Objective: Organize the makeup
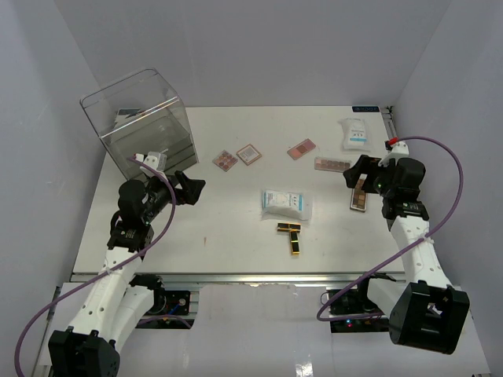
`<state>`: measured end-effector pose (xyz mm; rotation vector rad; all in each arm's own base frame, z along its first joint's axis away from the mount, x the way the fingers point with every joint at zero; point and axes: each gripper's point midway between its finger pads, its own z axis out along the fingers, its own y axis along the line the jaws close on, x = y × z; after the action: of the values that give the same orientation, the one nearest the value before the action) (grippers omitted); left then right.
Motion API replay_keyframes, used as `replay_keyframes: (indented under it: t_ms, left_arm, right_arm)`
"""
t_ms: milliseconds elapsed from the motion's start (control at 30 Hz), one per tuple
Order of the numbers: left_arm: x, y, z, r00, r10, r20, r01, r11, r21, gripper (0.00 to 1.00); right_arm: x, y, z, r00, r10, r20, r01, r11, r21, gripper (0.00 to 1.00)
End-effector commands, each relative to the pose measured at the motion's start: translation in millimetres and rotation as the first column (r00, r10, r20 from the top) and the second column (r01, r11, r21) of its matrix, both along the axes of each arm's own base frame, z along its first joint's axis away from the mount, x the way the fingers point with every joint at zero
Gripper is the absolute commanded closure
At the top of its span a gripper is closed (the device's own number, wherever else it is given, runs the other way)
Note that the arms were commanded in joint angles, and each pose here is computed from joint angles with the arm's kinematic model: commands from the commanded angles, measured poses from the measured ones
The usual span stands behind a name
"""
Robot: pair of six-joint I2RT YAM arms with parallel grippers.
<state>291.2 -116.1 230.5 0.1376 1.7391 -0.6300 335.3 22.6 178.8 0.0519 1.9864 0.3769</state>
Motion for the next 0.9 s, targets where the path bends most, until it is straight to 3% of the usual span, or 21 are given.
replay_keyframes:
  t_ms: [0,100,167,300,467,600,667,767,867]
  left_arm:
    - [1.1,1.1,13.4,1.0,0.015,0.013,-0.014,1.0,-0.023,0.02]
    - [1.4,-0.8,12.3,1.0,0.01,-0.003,-0.011,0.999,-0.042,0.02]
    - [1.3,-2.8,10.5,1.0,0.003,-0.015,-0.004,0.998,-0.056,0.03]
    - [1.0,-6.3,8.6,0.998,0.002,-0.059,-0.009,0.993,-0.115,0.04]
    - [3.3,-14.6,13.8,0.989,-0.004,-0.146,-0.035,0.964,-0.264,0.04]
    - [14.0,-8.0,31.4,0.98,0.054,-0.193,-0.12,0.93,-0.348,0.04]
    - [21.2,6.8,43.8,0.967,0.142,-0.212,-0.22,0.886,-0.409,0.04]
    - [21.1,30.0,65.7,0.943,0.261,-0.204,-0.33,0.808,-0.488,0.04]
    - [20.5,64.1,79.7,0.876,0.433,-0.213,-0.468,0.657,-0.59,0.04]
  right_arm:
    - [-10.3,28.3,21.8,0.97,0.225,0.095,-0.223,0.974,-0.035,0.1]
    - [-29.5,57.3,27.8,0.884,0.441,0.158,-0.436,0.898,-0.065,0.1]
    - [-49.4,80.4,35.5,0.756,0.619,0.214,-0.609,0.784,-0.116,0.1]
    - [-59.0,94.2,41.3,0.671,0.711,0.208,-0.689,0.702,-0.178,0.1]
    - [-51.4,127.5,44.9,0.635,0.757,0.156,-0.731,0.654,-0.196,0.1]
    - [-43.5,159.9,35.6,0.614,0.781,0.116,-0.77,0.625,-0.131,0.1]
    - [-45.1,167.6,29.7,0.597,0.794,0.113,-0.791,0.606,-0.078,0.1]
    - [-45.7,165.4,26.4,0.597,0.794,0.113,-0.787,0.607,-0.108,0.1]
    - [-57.6,166.5,29.7,0.563,0.81,0.165,-0.799,0.584,-0.143,0.1]
